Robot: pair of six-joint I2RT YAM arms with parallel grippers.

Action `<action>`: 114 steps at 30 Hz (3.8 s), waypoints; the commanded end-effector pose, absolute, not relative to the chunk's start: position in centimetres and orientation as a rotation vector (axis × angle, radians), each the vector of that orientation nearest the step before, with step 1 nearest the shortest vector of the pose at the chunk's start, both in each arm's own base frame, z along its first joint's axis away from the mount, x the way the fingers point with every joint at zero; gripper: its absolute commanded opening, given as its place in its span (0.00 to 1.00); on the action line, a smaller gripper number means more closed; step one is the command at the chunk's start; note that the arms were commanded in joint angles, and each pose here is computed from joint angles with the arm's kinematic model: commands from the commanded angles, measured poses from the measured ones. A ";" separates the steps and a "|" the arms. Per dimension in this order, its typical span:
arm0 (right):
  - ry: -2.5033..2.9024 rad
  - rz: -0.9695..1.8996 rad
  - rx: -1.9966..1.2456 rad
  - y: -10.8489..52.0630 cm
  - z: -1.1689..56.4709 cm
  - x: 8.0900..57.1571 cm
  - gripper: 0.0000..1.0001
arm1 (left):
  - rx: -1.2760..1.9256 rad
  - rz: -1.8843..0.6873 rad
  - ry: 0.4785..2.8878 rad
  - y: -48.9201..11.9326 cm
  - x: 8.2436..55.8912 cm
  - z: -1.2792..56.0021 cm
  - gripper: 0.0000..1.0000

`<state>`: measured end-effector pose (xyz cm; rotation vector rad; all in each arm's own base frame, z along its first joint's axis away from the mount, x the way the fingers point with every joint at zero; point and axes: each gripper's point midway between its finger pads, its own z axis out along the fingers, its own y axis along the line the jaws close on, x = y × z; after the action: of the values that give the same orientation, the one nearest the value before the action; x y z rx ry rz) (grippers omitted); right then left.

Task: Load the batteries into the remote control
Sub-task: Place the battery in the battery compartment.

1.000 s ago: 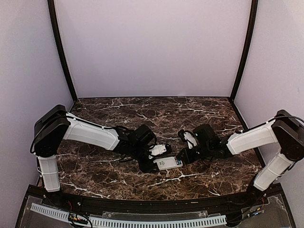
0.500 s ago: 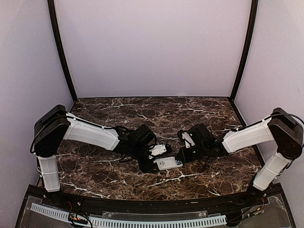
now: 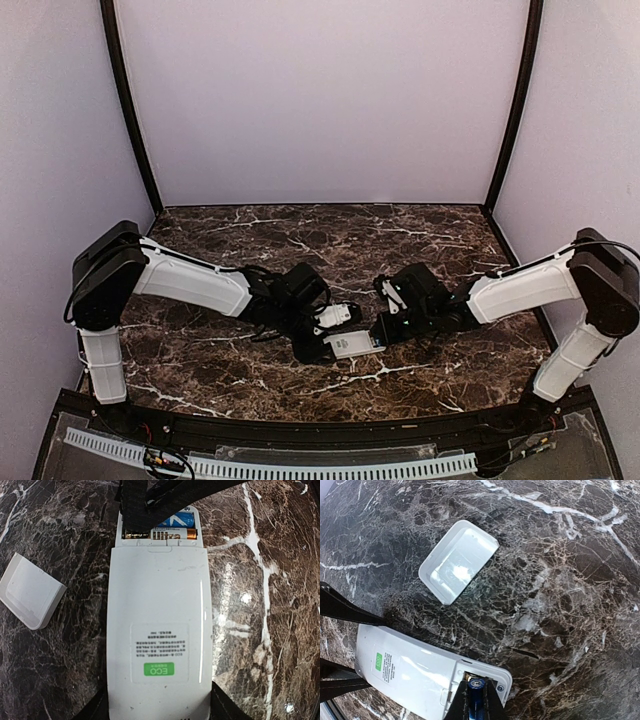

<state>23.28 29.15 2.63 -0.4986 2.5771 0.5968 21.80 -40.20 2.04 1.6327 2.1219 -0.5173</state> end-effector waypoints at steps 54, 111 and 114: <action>2.931 0.331 -0.656 29.2 2.7 23.3 0.08 | 1.672 -0.467 2.297 -36.9 20.2 -2.0 0.55; 2.344 0.655 -0.573 27.9 2.3 22.7 0.00 | 1.642 -0.390 2.253 -39.2 21.7 -2.7 0.63; 2.368 0.657 -0.564 27.6 1.7 22.1 0.00 | 1.640 -0.387 2.266 -39.0 21.5 -2.9 0.50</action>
<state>23.32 28.62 3.08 -0.5633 2.3220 0.6901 23.51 -42.63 1.98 1.5776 2.0772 -0.4849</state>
